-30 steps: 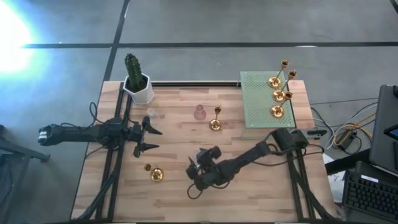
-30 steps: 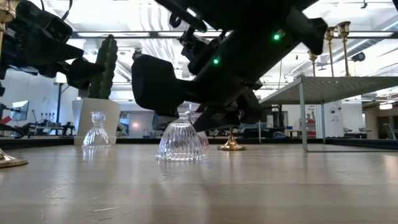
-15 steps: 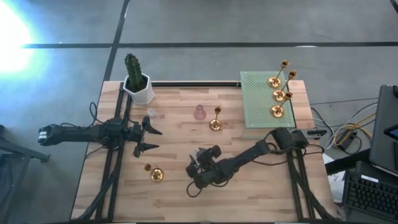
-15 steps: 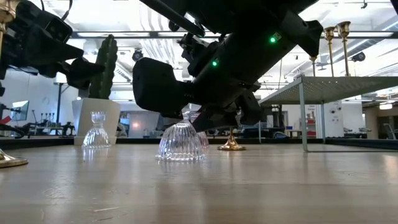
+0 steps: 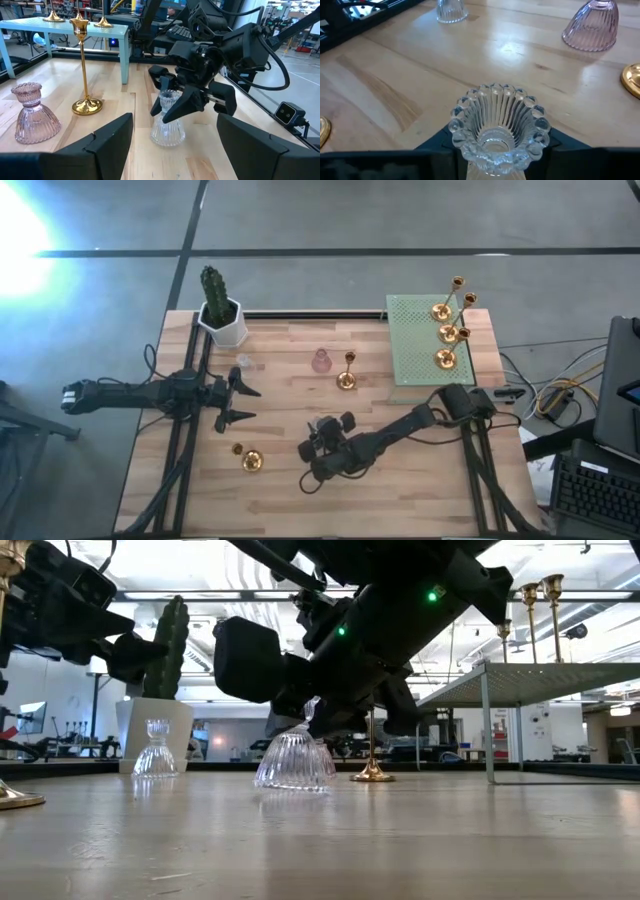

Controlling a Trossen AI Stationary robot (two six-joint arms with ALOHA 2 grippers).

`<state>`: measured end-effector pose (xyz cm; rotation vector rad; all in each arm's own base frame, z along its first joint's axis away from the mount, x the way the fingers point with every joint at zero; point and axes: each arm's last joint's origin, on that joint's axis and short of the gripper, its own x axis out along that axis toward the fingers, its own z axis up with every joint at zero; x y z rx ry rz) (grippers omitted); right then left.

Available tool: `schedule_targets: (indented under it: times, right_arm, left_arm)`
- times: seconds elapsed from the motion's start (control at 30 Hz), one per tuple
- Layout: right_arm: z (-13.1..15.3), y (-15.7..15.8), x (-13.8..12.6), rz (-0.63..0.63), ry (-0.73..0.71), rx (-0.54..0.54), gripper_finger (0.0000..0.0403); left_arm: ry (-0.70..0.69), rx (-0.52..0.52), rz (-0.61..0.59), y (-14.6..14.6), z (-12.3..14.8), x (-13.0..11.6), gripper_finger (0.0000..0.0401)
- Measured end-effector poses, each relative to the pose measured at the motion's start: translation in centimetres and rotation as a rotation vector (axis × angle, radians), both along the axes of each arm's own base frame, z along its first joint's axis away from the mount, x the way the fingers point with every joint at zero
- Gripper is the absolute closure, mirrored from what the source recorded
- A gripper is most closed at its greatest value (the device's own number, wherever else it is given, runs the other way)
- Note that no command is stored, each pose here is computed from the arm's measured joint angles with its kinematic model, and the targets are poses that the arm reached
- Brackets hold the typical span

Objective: Pick & Place candle stick holders
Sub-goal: Put the bottom transparent glass candle holder on the shelf

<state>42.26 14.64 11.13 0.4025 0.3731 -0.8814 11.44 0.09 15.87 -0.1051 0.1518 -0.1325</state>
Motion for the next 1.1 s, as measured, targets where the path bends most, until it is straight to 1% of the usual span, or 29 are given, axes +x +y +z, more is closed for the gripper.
schedule_targets:
  times: [0.2, 0.33, 0.53, 0.63, 0.83, 0.97, 1.1]
  right_arm:
    - [0.8, 0.1, 0.1, 0.022, 0.003, 0.023, 0.0283]
    - [2.0, -0.2, -1.0, -0.002, 0.060, 0.030, 0.0283]
    - [5.7, -0.6, -3.8, -0.098, 0.158, 0.040, 0.0283]
    - [8.1, -0.7, -5.1, -0.119, 0.163, 0.046, 0.0283]
    - [13.0, -1.5, -7.4, -0.108, 0.140, 0.052, 0.0283]
    - [15.5, -2.5, -9.5, -0.132, 0.146, 0.055, 0.0283]
    - [17.0, -3.5, -11.8, -0.205, 0.167, 0.061, 0.0283]
  left_arm:
    - [0.000, 0.000, 0.000, 0.0, 0.0, 0.0, 0.0107]
    - [0.000, 0.000, 0.000, 0.0, 0.0, 0.0, 0.0107]
    - [0.000, 0.000, 0.000, 0.0, 0.0, 0.0, 0.0107]
    - [0.001, 0.000, 0.000, 0.0, 0.0, 0.0, 0.0107]
    - [0.002, 0.000, 0.000, 0.0, 0.0, 0.0, 0.0107]
    - [0.002, 0.000, 0.000, 0.0, 0.0, 0.0, 0.0107]
    - [0.004, 0.000, 0.000, 0.0, 0.0, 0.0, 0.0107]
